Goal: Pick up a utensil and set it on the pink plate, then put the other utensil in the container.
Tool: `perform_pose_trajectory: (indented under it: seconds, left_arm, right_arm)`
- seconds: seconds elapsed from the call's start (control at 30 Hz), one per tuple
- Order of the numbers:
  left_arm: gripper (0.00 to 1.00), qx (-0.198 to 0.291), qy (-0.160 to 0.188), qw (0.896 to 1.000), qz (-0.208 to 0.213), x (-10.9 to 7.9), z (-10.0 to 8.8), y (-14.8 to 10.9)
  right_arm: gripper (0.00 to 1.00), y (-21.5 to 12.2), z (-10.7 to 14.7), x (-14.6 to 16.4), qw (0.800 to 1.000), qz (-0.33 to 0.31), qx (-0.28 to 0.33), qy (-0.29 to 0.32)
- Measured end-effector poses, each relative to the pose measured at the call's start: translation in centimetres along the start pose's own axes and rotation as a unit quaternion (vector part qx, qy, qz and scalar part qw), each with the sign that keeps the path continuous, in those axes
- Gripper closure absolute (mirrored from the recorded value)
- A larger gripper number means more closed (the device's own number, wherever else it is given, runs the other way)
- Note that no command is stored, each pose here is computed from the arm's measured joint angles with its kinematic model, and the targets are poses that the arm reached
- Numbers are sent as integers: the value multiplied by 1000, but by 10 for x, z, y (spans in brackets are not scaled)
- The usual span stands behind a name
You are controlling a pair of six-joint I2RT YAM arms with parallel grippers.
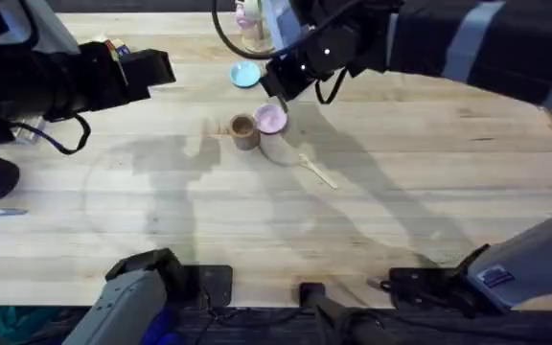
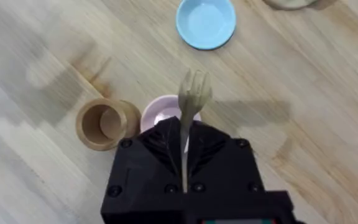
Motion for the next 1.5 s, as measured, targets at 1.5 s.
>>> perform_pose_trajectory:
  seconds: [1.5]
  left_arm:
    - [7,0,5,1000,-1,2,0,0]
  right_arm:
    - [967,54,24,5,998,-26,50,-7]
Point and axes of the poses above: each hand's point on the last joint's axis, 136 mm out from that joint toward the fingers, its own y axis out along the fingers, its own x axis along the line the jaws close on, z = x × y, the point moved 7 cm from there along -y, back along the fingers, and after that the axes turned 5 degrees about y, right-handed, at the moved point
